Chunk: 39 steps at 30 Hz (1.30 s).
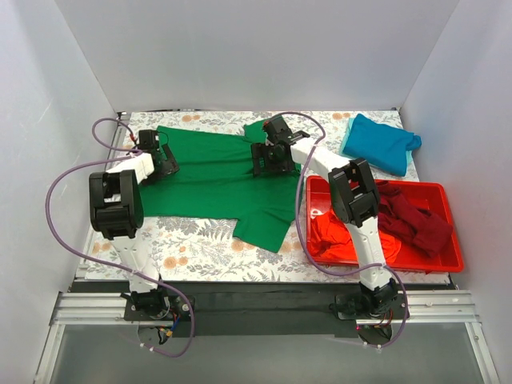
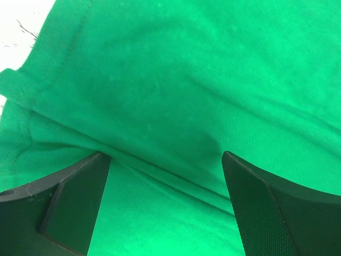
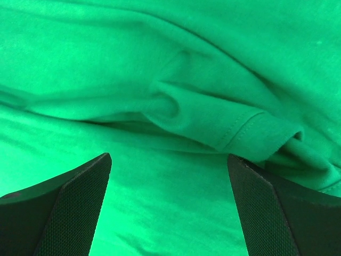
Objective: Fold and stack the t-shirts
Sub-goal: Fold the tshirt
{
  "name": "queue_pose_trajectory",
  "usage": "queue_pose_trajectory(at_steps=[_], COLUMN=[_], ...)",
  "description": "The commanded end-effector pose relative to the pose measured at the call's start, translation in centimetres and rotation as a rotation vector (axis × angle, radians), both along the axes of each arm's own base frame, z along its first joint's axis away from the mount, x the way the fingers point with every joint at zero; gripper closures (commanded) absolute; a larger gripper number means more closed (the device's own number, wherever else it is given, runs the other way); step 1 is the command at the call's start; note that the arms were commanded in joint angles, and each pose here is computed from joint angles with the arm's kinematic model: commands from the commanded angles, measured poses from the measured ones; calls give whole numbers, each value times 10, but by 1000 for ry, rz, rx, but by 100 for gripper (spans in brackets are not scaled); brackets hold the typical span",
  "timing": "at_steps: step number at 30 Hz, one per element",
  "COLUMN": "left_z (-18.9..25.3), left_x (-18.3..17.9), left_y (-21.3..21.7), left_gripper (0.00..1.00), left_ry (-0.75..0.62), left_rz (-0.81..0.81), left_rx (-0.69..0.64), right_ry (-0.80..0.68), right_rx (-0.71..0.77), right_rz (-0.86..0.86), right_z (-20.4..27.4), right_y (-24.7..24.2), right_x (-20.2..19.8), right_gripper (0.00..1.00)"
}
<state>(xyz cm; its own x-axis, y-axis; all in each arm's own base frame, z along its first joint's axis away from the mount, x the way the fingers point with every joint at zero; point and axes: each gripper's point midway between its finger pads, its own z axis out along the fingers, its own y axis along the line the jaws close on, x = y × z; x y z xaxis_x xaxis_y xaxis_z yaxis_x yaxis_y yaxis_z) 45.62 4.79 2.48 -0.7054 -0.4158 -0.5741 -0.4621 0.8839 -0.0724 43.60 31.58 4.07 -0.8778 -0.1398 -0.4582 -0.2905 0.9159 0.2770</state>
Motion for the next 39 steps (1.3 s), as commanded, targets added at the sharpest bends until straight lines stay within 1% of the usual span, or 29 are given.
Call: queue_pose_trajectory(at_steps=[1,2,3,5,6,7,8,9,10,11,12,13,14,17,18,20,21,22,23,24,28,32,39], left_z=[35,45,71,79,100,102,92,93,86,80,67,60,49,39,39,42,42,37,34,29,22,18,9], left_x=[-6,-10,-14,-32,-40,-48,-61,-69,-77,-85,-101,-106,-121,-136,-139,-139,-139,-142,-141,-142,-140,-143,-138], left_y=[-9,-8,-3,4,12,15,19,27,31,37,52,53,67,78,83,90,95,97,97,103,108,118,119], left_gripper=[15,15,14,12,11,11,11,11,11,12,12,13,17,22,23,28,31,31,31,35,39,41,50], left_ry=[-76,-95,-154,-168,-214,-220,-194,-194,-165,-145,-117,-112,-103,-93,-89,-97,-108,-102,-100,-89,-85,-89,-72], left_rz=[-1,8,32,81,120,135,150,172,186,213,279,294,357,407,421,450,467,486,485,503,526,566,556], left_rx=[-43,-37,-15,12,46,55,63,74,75,68,42,-14,-40,-39,-30,-7,-1,-4,-24,-37,-84,-109,-121], right_ry=[-42,-49,-52,-71,-78,-94,-83,-83,-111,-88,-91,-115,-94,-105,-86,-104,-86,-99,-96,-108,-93,-76,-62], right_rx=[62,74,86,111,118,136,128,125,137,119,117,124,106,106,90,97,89,101,102,114,96,82,71], right_rz=[35,38,41,45,50,55,59,62,72,76,79,90,92,99,97,91,79,76,74,66,48,32,29], right_z=[41,47,54,74,80,95,94,96,112,104,107,120,111,121,113,123,116,124,124,130,122,112,105], right_y=[9,10,11,11,11,11,9,7,8,3,2,3,-1,-5,-11,-16,-21,-23,-25,-27,-39,-49,-54], right_x=[2,1,-1,-7,-10,-15,-24,-30,-39,-52,-58,-69,-80,-103,-113,-123,-129,-133,-137,-141,-159,-169,-175], right_gripper=[4,5,4,5,5,5,5,5,5,6,6,6,6,7,7,8,8,8,9,9,9,9,9])
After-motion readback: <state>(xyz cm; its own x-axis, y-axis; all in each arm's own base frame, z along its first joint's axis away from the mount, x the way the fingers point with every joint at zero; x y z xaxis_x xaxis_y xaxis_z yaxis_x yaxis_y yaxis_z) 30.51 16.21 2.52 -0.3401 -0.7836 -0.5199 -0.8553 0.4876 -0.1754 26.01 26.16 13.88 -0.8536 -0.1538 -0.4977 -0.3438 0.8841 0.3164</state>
